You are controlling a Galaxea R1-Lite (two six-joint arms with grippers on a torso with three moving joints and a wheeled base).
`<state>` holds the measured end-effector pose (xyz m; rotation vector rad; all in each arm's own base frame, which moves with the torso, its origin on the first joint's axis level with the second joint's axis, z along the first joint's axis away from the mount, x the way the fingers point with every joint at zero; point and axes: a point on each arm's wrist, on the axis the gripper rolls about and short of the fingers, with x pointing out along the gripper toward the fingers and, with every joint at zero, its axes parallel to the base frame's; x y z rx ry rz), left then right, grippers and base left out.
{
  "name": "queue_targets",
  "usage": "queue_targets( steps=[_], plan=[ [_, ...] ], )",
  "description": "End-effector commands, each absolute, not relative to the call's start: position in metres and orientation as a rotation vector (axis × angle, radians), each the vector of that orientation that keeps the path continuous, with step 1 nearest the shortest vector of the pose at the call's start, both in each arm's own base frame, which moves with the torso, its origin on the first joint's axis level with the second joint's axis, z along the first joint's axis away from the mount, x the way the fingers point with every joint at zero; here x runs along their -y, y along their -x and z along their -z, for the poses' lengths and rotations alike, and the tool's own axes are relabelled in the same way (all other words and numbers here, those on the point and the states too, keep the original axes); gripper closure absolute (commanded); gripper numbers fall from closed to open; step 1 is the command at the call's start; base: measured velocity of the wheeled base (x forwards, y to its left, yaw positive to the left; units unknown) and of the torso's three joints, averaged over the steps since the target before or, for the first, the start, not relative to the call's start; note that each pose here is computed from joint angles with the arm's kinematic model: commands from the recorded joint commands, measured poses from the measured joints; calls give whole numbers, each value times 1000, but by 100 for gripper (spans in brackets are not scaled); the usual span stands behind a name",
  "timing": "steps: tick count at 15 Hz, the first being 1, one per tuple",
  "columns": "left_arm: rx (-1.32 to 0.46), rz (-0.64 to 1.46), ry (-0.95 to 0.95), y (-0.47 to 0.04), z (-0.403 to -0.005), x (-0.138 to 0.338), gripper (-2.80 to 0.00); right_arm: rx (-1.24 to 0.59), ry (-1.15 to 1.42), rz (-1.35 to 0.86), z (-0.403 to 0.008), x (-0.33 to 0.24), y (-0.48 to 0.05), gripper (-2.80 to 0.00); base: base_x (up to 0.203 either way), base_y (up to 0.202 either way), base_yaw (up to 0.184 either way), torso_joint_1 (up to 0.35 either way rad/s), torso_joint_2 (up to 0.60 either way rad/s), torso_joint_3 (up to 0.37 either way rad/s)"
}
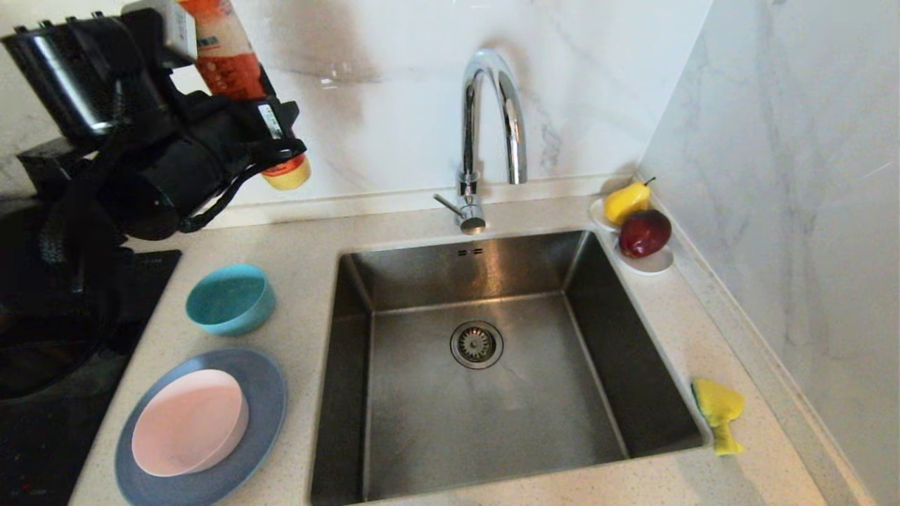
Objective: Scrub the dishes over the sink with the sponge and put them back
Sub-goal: Squeeze it onto the sponge
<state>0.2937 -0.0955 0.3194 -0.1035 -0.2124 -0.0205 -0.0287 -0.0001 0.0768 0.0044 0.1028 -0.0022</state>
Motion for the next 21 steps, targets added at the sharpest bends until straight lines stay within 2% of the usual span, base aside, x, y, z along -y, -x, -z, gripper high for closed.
queue_targets(
  steps=[1,11,21],
  plan=[
    [267,84,104,-250,-348,111,0,-104,-4,2,-77,0,29,0,0,0,0,0,0,0],
    [289,323,136,-175,-365,186,0,-103,-4,2,-77,0,29,0,0,0,0,0,0,0],
    [293,537,162,-142,-371,237,0,-104,-4,2,-77,0,29,0,0,0,0,0,0,0]
  ],
)
